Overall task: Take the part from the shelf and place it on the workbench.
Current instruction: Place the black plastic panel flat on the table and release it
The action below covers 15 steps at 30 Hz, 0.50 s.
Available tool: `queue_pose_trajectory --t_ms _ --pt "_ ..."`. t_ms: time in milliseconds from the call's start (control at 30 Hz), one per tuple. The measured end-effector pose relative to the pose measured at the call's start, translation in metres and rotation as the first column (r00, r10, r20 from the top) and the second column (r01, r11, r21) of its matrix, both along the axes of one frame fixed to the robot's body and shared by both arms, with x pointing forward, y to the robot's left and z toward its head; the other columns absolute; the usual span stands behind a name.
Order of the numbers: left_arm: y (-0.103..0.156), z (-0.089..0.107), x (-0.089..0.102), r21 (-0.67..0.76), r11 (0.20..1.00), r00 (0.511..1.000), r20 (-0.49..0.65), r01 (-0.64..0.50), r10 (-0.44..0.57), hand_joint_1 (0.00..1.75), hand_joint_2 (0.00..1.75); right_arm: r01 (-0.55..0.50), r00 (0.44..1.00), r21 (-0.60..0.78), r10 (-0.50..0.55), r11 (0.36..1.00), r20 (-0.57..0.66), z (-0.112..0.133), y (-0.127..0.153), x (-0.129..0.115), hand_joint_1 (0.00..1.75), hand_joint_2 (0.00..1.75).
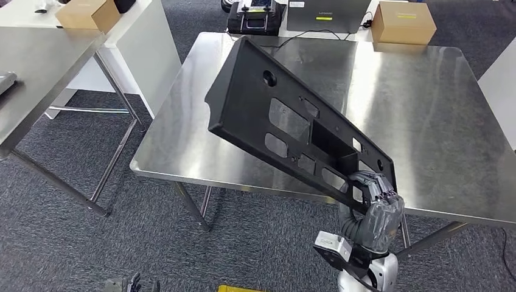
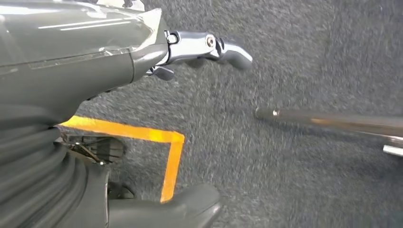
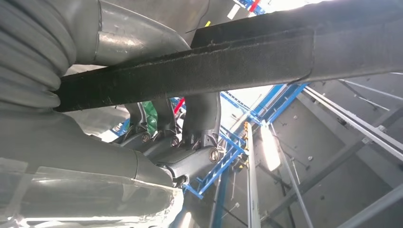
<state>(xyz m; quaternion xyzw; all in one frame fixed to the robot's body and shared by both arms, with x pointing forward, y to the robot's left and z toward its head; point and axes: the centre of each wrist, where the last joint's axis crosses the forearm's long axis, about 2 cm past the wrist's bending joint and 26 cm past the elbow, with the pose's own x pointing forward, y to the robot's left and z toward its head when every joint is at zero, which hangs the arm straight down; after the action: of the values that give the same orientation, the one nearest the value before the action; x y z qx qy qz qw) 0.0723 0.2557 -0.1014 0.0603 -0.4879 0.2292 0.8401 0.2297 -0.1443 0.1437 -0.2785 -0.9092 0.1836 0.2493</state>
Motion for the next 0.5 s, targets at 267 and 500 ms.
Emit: queue_pose_trajectory --t_ms 267,500 --pt "0.0024 -0.0003 -0.0010 0.004 1.000 1.000 -0.004 -0.013 0.013 0.00 1.75 -0.001 1.000 0.002 0.001 1.000 0.003 0.0010 0.0003 0.0011 1.75 1.75" --pt "0.0017 0.0003 0.0009 0.001 1.000 1.000 0.004 -0.017 0.017 0.00 1.75 -0.006 1.000 0.003 0.005 1.000 0.017 0.0051 0.0017 0.0049 1.75 1.75"
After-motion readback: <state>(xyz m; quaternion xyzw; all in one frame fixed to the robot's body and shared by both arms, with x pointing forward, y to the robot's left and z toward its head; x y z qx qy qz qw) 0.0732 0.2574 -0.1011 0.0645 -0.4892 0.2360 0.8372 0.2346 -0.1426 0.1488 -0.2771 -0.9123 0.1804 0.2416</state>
